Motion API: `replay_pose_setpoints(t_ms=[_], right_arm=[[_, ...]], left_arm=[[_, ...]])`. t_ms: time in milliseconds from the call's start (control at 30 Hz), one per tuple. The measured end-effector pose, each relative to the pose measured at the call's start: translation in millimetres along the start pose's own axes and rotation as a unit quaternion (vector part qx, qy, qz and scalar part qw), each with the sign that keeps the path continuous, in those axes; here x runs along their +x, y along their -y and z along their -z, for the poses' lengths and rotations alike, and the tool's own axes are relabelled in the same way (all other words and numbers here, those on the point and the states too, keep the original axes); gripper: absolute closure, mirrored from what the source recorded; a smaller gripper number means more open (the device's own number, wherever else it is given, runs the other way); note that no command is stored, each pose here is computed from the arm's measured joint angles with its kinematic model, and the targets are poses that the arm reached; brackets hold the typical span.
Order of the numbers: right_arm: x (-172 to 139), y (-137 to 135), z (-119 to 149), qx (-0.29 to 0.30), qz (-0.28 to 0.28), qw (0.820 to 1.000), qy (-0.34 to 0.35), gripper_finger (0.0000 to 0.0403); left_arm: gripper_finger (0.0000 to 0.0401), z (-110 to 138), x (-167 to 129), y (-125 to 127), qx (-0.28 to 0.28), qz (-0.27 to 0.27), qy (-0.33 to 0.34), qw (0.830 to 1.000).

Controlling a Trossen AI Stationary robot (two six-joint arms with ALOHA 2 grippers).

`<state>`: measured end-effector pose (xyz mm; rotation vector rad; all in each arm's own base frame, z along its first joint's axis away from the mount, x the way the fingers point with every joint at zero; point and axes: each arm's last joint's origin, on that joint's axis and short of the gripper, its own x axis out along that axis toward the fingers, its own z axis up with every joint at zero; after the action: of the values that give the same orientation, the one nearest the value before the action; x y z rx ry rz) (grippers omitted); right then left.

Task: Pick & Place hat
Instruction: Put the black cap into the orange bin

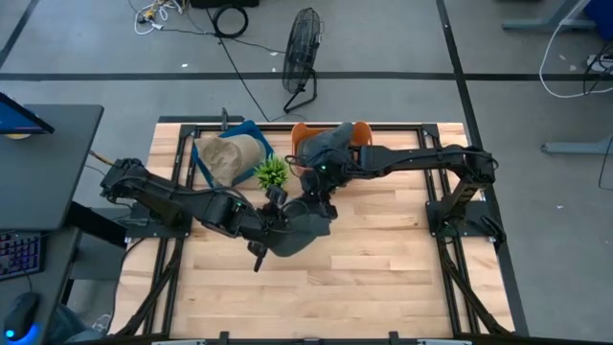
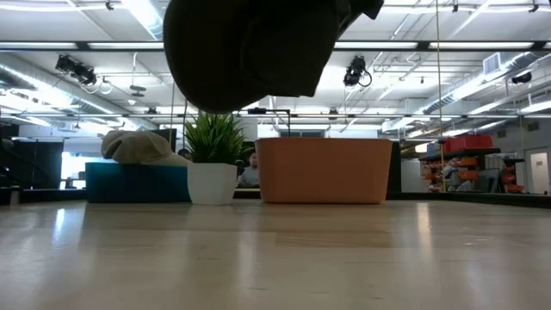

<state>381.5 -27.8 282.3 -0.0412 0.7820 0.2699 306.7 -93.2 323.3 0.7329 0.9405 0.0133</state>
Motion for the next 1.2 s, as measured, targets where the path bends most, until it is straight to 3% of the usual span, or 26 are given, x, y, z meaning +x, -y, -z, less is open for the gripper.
replay_pose_setpoints(t_ms=[300, 467, 567, 867, 1033, 1200], right_arm=[[2, -9, 6, 0.036, -0.021, 0.998, -0.039, 0.0394], [2, -7, 7, 0.053, 0.023, 0.997, -0.049, 0.0394], [1, -7, 7, 0.053, 0.018, 0.997, -0.047, 0.0394], [-41, -22, 3, 0.062, 0.011, 0.997, -0.041, 0.0395], [-100, -31, 6, 0.03, 0.123, 0.991, -0.04, 0.0395], [-161, -31, 18, -0.049, 0.25, 0.966, -0.055, 0.0395]], left_arm=[[0.029, -2, 0, 0, -0.052, 0.008, 0.01, 0.999], [0.0246, -3, 0, -1, -0.099, 0.015, 0.019, 0.995], [0.0224, -3, 0, 0, -0.112, 0.019, 0.021, 0.993], [0.0208, -1, 0, -7, -0.2, -0.092, -0.001, 0.975], [0.0212, 1, 1, -11, -0.226, -0.13, -0.007, 0.966], [0.0213, 4, 4, -17, -0.234, -0.136, -0.012, 0.963]])
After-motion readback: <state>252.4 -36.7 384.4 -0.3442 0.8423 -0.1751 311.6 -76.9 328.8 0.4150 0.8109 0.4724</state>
